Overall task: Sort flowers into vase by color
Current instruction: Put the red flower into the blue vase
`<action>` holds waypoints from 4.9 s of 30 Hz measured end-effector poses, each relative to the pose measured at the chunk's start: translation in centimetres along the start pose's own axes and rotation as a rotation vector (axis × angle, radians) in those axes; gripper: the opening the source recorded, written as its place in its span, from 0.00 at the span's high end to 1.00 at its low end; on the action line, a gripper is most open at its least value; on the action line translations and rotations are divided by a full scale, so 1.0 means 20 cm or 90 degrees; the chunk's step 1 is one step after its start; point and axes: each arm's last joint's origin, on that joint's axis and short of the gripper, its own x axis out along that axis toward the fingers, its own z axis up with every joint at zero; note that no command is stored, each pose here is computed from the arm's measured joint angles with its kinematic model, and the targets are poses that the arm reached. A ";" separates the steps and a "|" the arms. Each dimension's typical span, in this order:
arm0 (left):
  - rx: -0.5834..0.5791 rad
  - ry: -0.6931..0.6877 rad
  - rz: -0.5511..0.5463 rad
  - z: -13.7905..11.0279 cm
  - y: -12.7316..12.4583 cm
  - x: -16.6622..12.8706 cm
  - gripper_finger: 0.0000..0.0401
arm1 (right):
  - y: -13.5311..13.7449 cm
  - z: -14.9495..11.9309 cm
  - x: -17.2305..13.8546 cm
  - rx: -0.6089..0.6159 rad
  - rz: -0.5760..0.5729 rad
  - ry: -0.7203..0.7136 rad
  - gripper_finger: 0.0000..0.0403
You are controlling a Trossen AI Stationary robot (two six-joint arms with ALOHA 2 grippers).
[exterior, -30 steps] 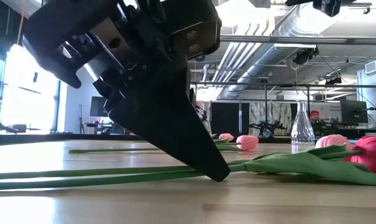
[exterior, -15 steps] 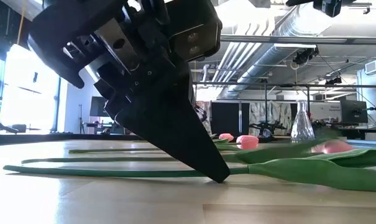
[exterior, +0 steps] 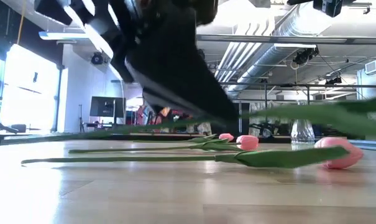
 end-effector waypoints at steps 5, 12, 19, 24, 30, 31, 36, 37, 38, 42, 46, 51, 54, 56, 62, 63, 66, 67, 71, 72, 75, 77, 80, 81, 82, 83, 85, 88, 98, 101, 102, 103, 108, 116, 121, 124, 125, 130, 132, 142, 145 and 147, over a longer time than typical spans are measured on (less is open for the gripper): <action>-0.003 -0.020 -0.009 0.04 -0.02 -0.04 1.00 | 0.00 0.00 0.00 0.001 0.001 -0.001 0.69; 0.001 -0.078 -0.003 0.17 0.00 -0.16 1.00 | 0.00 0.00 0.00 -0.004 0.008 -0.002 0.69; 0.000 -0.150 0.020 0.35 0.10 -0.32 1.00 | 0.00 0.02 -0.03 -0.014 0.027 -0.023 0.69; 0.008 -0.200 0.047 0.48 0.21 -0.47 1.00 | -0.06 0.04 -0.13 -0.001 0.020 -0.057 0.69; 0.013 -0.247 0.077 0.60 0.37 -0.63 1.00 | -0.13 0.07 -0.25 0.030 0.027 -0.123 0.69; 0.009 -0.258 0.076 0.62 0.39 -0.65 1.00 | -0.14 0.07 -0.27 0.033 0.026 -0.129 0.69; 0.004 -0.315 0.063 0.70 0.51 -0.70 1.00 | -0.17 0.07 -0.30 0.031 0.017 -0.133 0.69; 0.003 -0.329 0.056 0.71 0.53 -0.71 1.00 | -0.17 0.07 -0.30 0.030 0.014 -0.131 0.69; 0.003 -0.343 0.048 0.73 0.55 -0.72 1.00 | -0.17 0.06 -0.30 0.028 0.012 -0.129 0.69; -0.001 -0.401 0.040 0.78 0.63 -0.76 1.00 | -0.18 0.06 -0.29 0.026 0.009 -0.125 0.69; 0.000 -0.475 0.013 0.84 0.70 -0.81 1.00 | -0.17 0.07 -0.29 0.031 0.005 -0.139 0.69; 0.002 -0.548 0.004 0.89 0.76 -0.87 1.00 | -0.09 0.13 -0.27 0.006 0.047 -0.213 0.69; 0.011 -0.589 -0.006 0.91 0.78 -0.90 1.00 | -0.02 0.18 -0.24 -0.042 0.065 -0.270 0.66; 0.016 -0.611 -0.010 0.92 0.79 -0.92 1.00 | 0.02 0.20 -0.22 -0.071 0.066 -0.306 0.63; 0.021 -0.655 -0.051 0.94 0.81 -0.90 1.00 | 0.09 0.27 -0.13 -0.084 0.035 -0.390 0.48; 0.017 -0.655 -0.055 0.94 0.81 -0.89 1.00 | 0.09 0.28 -0.12 -0.086 0.035 -0.395 0.46; 0.014 -0.644 -0.057 0.93 0.82 -0.88 1.00 | 0.11 0.30 -0.07 -0.088 0.052 -0.400 0.44; 0.020 -0.644 -0.059 0.93 0.82 -0.88 1.00 | 0.11 0.31 -0.05 -0.089 0.054 -0.397 0.44; 0.031 -0.640 -0.066 0.93 0.82 -0.88 1.00 | 0.11 0.33 0.00 -0.093 0.056 -0.397 0.46; 0.033 -0.638 -0.069 0.93 0.83 -0.89 1.00 | 0.11 0.33 0.01 -0.096 0.060 -0.402 0.47; 0.031 -0.637 -0.071 0.93 0.84 -0.89 1.00 | 0.12 0.36 0.04 -0.103 0.084 -0.422 0.50; 0.030 -0.635 -0.071 0.93 0.84 -0.89 1.00 | 0.12 0.38 0.05 -0.107 0.091 -0.427 0.51; 0.033 -0.636 -0.070 0.93 0.84 -0.89 1.00 | 0.11 0.40 0.08 -0.112 0.101 -0.427 0.53; 0.034 -0.637 -0.070 0.93 0.84 -0.89 1.00 | 0.10 0.40 0.08 -0.113 0.107 -0.428 0.54; 0.034 -0.638 -0.070 0.93 0.84 -0.89 1.00 | 0.10 0.41 0.09 -0.114 0.110 -0.429 0.54; 0.034 -0.637 -0.070 0.93 0.84 -0.89 1.00 | 0.10 0.41 0.10 -0.114 0.112 -0.429 0.55; 0.034 -0.637 -0.070 0.93 0.84 -0.89 1.00 | 0.08 0.43 0.11 -0.112 0.109 -0.433 0.56; 0.037 -0.638 -0.069 0.93 0.84 -0.89 1.00 | 0.07 0.44 0.12 -0.108 0.117 -0.433 0.60; 0.027 -0.622 -0.054 0.93 0.87 -0.88 1.00 | 0.03 0.47 0.13 -0.111 0.141 -0.419 0.98; 0.020 -0.603 -0.052 0.92 0.87 -0.88 0.99 | 0.01 0.47 0.14 -0.108 0.130 -0.410 0.97; 0.015 -0.594 -0.051 0.92 0.88 -0.87 0.98 | 0.00 0.47 0.14 -0.111 0.130 -0.403 0.98; 0.010 -0.580 -0.049 0.91 0.88 -0.86 0.96 | 0.00 0.47 0.15 -0.114 0.131 -0.398 0.99; -0.003 -0.508 -0.027 0.88 0.89 -0.86 0.81 | -0.02 0.46 0.15 -0.113 0.119 -0.364 0.99; 0.034 -0.469 0.018 0.87 0.89 -1.11 0.62 | -0.06 0.43 0.03 -0.103 0.110 -0.352 1.00; 0.057 -0.436 0.058 0.83 0.87 -1.30 0.60 | -0.10 0.41 -0.06 -0.091 0.107 -0.334 1.00; 0.065 -0.422 0.080 0.80 0.85 -1.39 0.60 | -0.11 0.39 -0.09 -0.076 0.103 -0.317 1.00; 0.065 -0.422 0.085 0.79 0.85 -1.42 0.60 | -0.12 0.38 -0.10 -0.074 0.103 -0.315 1.00; 0.065 -0.406 0.104 0.76 0.84 -1.49 0.60 | -0.12 0.38 -0.10 -0.076 0.113 -0.305 1.00; 0.062 -0.386 0.110 0.74 0.84 -1.49 0.60 | -0.12 0.38 -0.10 -0.076 0.116 -0.297 1.00; 0.063 -0.343 0.126 0.72 0.86 -1.48 0.60 | -0.10 0.35 -0.10 -0.068 0.152 -0.263 1.00; 0.051 -0.325 0.140 0.70 0.89 -1.49 0.60 | -0.09 0.33 -0.10 -0.064 0.155 -0.246 1.00; 0.047 -0.331 0.144 0.68 0.90 -1.50 0.60 | -0.09 0.32 -0.10 -0.062 0.156 -0.233 1.00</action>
